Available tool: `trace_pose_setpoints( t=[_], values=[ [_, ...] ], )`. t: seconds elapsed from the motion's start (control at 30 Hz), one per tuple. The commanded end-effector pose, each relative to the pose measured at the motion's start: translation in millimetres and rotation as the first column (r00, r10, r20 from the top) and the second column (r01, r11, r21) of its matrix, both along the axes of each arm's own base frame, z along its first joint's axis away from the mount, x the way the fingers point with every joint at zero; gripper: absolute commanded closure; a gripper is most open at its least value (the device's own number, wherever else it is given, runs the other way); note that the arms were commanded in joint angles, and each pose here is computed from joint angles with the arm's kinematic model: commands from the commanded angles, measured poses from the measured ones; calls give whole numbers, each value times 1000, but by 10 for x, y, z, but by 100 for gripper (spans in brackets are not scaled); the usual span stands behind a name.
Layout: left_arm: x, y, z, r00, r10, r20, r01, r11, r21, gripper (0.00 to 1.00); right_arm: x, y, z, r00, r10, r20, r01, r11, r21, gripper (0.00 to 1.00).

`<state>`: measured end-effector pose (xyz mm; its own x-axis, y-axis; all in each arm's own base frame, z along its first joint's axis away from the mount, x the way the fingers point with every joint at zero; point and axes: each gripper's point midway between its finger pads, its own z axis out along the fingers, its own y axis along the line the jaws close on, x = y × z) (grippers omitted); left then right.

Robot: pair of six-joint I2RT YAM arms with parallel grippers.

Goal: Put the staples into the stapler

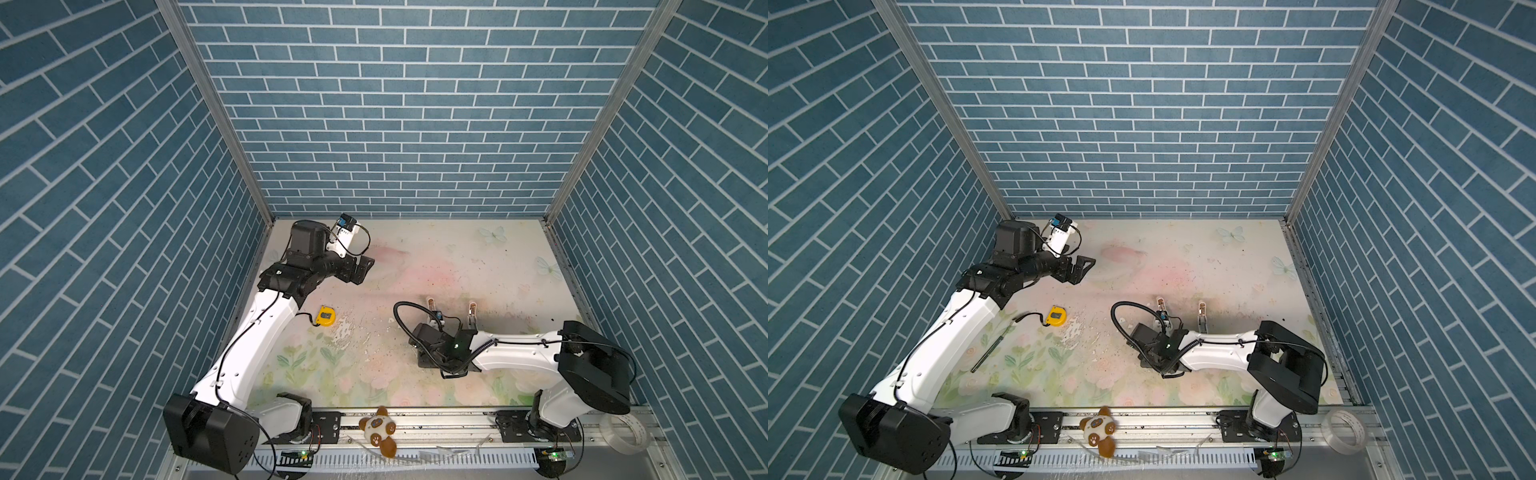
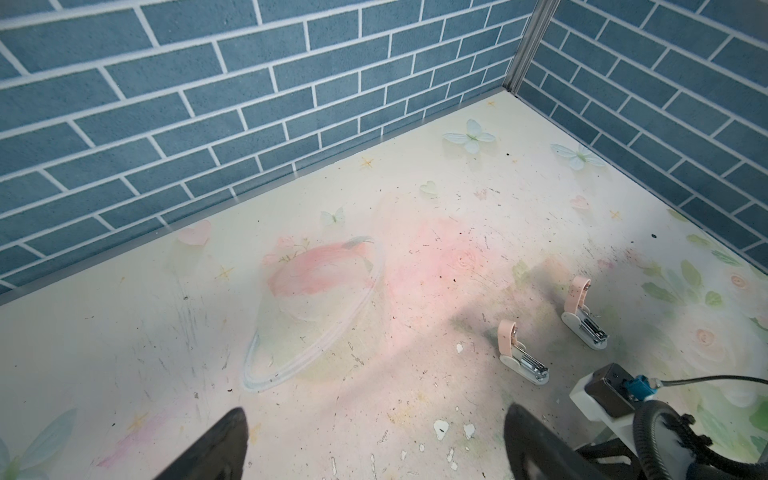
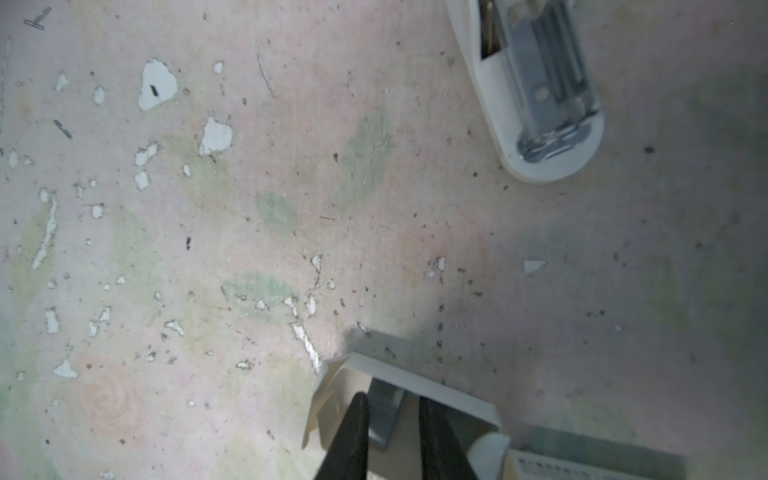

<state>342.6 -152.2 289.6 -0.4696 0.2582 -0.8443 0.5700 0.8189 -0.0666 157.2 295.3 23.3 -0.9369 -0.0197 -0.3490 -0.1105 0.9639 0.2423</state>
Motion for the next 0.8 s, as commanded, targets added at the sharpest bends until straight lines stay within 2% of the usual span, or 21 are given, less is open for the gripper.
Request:
trace_pose_setpoints(
  t=[0.0, 0.77],
  values=[
    [-48, -24, 84, 1000, -13, 25, 13, 1000, -12, 3, 19, 42, 13, 999, -41, -5, 41, 999, 10, 76],
    [-70, -7, 66, 999, -11, 33, 11, 1000, -8, 3, 35, 85, -16, 1000, -25, -7, 25, 1000, -14, 76]
  ],
)
